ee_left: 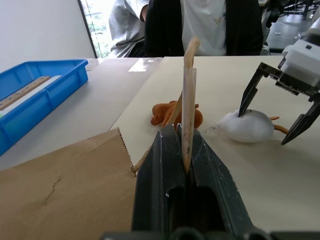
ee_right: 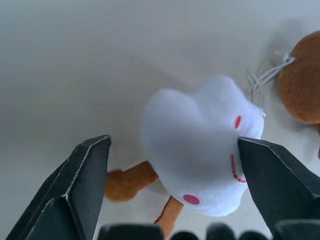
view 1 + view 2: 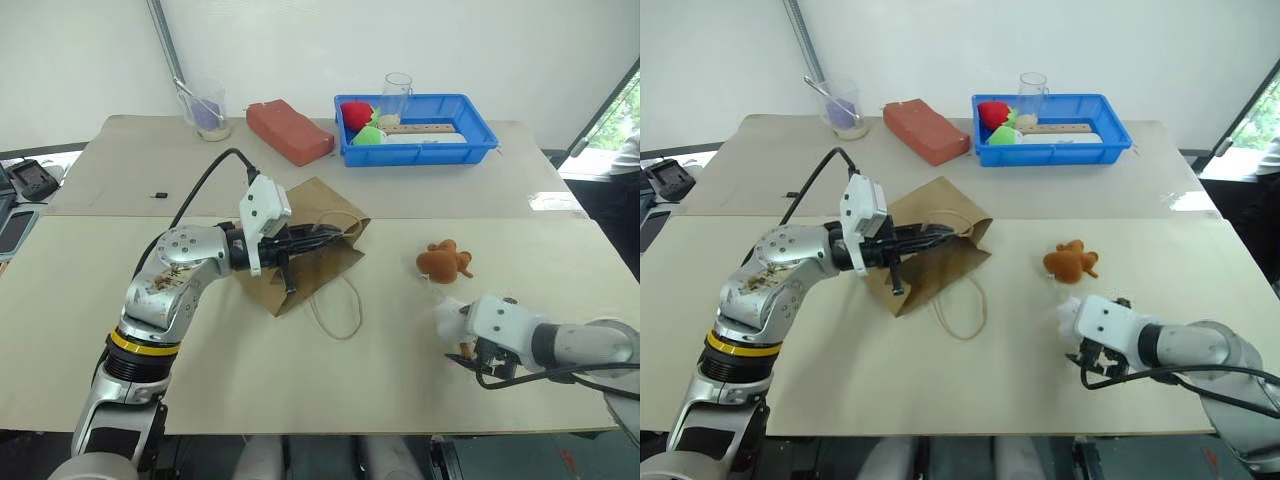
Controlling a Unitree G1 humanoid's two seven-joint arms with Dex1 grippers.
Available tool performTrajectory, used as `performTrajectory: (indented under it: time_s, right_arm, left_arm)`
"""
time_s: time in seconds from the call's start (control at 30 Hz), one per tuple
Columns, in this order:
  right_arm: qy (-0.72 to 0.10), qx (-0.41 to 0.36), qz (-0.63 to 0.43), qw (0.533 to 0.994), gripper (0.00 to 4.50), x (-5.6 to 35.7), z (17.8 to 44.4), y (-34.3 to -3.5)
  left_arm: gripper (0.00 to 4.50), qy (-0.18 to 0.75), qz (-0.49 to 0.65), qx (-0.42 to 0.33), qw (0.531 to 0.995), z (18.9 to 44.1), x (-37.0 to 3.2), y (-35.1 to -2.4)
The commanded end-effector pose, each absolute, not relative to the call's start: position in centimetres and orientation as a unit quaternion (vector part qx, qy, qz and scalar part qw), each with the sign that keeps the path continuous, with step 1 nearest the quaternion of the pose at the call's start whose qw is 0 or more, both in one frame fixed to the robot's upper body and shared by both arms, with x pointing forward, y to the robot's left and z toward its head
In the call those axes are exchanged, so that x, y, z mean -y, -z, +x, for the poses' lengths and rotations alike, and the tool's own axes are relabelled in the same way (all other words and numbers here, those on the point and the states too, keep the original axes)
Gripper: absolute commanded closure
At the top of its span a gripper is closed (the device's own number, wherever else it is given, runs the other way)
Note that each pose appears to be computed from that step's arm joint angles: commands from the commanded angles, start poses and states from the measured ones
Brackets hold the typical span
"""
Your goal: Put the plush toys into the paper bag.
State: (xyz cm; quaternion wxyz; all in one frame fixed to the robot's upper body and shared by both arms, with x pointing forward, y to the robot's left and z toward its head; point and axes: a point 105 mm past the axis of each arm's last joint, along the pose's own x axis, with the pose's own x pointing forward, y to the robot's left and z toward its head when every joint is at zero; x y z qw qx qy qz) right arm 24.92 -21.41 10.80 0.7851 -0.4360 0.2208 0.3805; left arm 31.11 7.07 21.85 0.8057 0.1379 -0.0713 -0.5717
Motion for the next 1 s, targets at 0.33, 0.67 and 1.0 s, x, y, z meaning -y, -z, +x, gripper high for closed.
performTrajectory:
  time_s: [0.33,0.67,1.0]
  right_arm:
    - [-0.432,-0.165,-0.405,0.789,4.35,18.3,25.1,-12.4]
    - [-0.499,-0.033,-0.343,0.795,4.47,9.4,27.2,-17.6]
    - [-0.488,0.032,-0.352,0.798,4.47,3.7,31.6,-17.2]
  left_arm:
    - [4.5,0.575,0.123,0.081,0.805,31.1,-8.0,-23.6]
    - [4.5,0.613,0.1,0.055,0.781,30.4,-7.1,-23.6]
    - [4.5,0.629,0.09,0.064,0.77,29.8,-5.4,-23.9]
